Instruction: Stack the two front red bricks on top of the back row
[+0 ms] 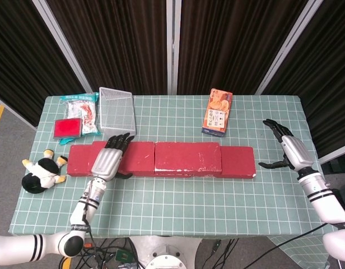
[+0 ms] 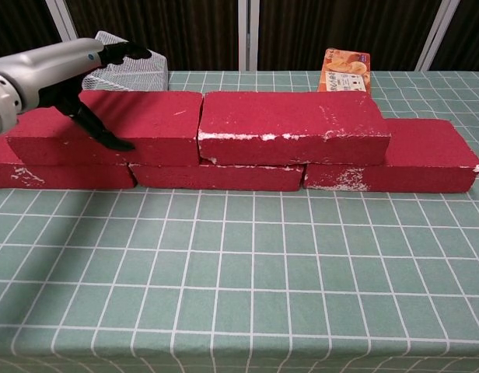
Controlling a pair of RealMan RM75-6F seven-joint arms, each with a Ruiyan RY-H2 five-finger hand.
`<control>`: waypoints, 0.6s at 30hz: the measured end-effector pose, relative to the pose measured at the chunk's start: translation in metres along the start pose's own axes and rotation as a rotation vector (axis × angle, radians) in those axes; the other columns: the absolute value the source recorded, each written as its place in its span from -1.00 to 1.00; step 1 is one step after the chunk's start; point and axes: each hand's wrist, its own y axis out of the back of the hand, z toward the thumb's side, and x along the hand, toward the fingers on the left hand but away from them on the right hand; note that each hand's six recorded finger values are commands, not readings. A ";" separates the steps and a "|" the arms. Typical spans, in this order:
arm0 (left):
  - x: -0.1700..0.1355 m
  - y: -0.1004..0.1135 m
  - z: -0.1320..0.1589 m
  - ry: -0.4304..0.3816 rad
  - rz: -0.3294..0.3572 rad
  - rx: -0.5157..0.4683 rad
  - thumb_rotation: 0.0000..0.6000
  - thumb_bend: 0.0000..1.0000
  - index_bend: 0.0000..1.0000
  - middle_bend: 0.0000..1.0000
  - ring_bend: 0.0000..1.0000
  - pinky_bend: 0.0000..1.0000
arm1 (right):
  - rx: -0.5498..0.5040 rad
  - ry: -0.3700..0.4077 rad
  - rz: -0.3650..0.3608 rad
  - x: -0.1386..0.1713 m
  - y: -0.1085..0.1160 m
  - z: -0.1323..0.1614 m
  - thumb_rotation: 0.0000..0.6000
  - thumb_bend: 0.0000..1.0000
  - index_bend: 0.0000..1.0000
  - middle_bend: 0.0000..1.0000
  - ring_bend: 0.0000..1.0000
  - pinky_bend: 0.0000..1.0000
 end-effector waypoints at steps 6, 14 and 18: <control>-0.011 0.005 -0.020 0.041 -0.007 0.032 1.00 -1.00 -0.92 -1.00 -1.00 -1.00 | 0.001 0.000 0.003 0.000 -0.001 0.001 1.00 -1.00 -1.00 -1.00 -1.00 -1.00; -0.018 0.007 -0.052 0.110 -0.015 0.038 1.00 -1.00 -0.92 -1.00 -1.00 -1.00 | 0.005 0.001 0.006 -0.002 -0.003 0.003 1.00 -1.00 -1.00 -1.00 -1.00 -1.00; -0.017 0.008 -0.059 0.120 -0.008 0.044 1.00 -1.00 -0.92 -1.00 -1.00 -1.00 | 0.006 0.003 0.007 -0.003 -0.003 0.005 1.00 -1.00 -1.00 -1.00 -1.00 -1.00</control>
